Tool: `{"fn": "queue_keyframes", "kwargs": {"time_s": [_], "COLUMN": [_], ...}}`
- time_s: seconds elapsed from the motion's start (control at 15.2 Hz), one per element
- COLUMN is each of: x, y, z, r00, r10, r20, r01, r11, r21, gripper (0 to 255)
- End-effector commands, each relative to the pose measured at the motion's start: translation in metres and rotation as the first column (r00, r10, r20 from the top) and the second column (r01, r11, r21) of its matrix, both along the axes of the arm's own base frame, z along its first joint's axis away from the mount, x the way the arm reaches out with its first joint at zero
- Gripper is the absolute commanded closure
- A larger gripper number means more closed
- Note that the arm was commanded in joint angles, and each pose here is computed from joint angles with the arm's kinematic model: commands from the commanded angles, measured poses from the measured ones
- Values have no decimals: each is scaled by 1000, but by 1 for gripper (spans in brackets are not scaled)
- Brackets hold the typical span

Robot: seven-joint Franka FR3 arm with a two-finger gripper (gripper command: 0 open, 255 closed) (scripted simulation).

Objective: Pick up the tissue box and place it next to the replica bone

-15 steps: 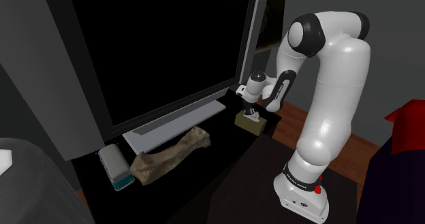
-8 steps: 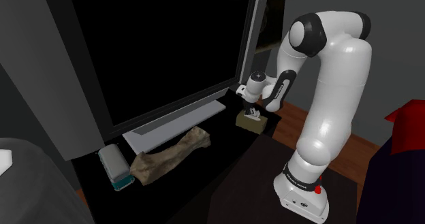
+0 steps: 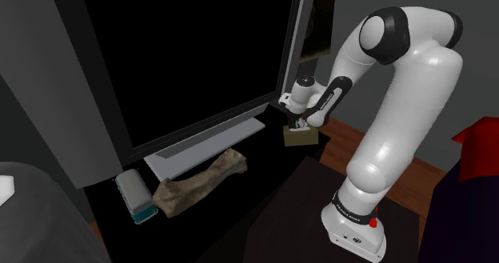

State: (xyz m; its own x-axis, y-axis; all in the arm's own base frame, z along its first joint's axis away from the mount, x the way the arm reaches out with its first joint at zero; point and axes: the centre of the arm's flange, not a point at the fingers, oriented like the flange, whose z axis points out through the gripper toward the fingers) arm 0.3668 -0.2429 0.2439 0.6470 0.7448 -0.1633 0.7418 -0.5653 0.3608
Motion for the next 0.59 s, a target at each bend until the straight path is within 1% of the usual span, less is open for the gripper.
{"fn": "queue_keyframes", "kwargs": {"time_s": [0.0, 0.53], "x": [0, 0], "y": [1, 1], "z": [10, 52], "r00": [1000, 1000], "r10": [0, 0], "r20": [-1, -1], "r01": [0, 0], "r11": [1000, 1000], "r21": [1, 1], "gripper": [255, 255]}}
